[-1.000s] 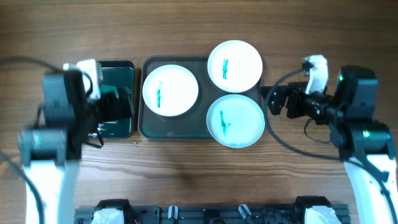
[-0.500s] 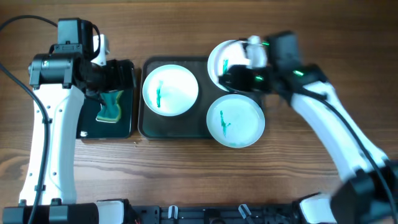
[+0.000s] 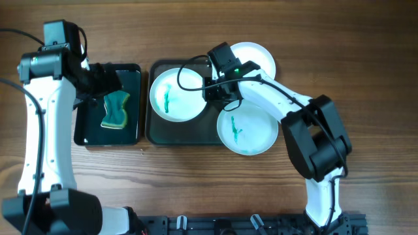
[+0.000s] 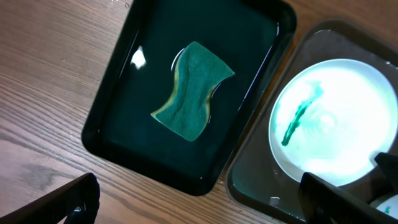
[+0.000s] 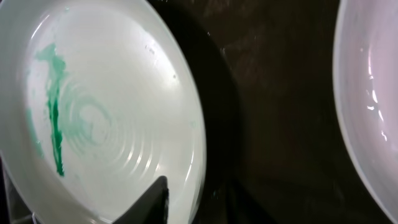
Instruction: Clean dirty plates on tray and stack at the side
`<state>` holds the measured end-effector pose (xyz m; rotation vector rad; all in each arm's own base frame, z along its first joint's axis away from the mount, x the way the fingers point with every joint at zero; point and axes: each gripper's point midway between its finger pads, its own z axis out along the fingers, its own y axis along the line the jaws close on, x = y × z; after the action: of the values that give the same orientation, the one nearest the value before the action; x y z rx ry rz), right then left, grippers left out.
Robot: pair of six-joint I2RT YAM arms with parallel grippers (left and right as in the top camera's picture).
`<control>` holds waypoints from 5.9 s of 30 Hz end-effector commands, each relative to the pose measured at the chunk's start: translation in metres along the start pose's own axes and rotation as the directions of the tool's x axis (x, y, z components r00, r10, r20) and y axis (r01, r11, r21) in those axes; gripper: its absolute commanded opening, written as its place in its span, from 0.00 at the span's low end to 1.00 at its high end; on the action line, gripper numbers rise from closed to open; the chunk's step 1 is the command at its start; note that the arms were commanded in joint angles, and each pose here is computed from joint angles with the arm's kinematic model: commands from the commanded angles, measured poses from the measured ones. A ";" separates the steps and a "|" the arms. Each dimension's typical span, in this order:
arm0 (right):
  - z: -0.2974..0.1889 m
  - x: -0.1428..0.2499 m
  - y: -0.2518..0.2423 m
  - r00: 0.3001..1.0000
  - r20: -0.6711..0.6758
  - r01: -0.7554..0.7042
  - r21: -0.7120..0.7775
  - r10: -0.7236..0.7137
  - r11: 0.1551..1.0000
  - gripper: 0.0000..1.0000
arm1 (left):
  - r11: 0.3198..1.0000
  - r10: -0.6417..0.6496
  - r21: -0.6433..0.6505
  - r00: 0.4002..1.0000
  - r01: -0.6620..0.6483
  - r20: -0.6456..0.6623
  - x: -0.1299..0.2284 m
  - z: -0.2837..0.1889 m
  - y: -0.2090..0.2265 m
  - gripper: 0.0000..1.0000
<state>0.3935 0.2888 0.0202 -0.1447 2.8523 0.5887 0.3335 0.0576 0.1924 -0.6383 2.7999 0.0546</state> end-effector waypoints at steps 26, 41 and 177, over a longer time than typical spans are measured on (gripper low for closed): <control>0.033 0.019 -0.031 0.999 0.011 -0.035 0.144 0.034 0.989 0.04 | 0.981 0.170 -0.056 0.962 -0.185 -0.213 -0.013 0.139 -0.004 0.65; 0.033 0.018 -0.032 0.999 0.016 -0.035 0.153 0.033 0.988 0.04 | 0.970 0.192 -0.078 0.924 -0.230 -0.331 0.020 0.183 0.007 0.53; 0.029 0.029 -0.042 0.992 -0.068 -0.095 0.115 0.103 0.989 0.04 | 0.885 0.418 0.331 0.871 -0.327 -0.258 0.074 0.184 -0.212 0.04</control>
<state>0.3857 0.2856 0.0019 -0.0422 2.8932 0.5625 0.3914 -0.1544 0.0105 0.1115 3.1517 -0.5049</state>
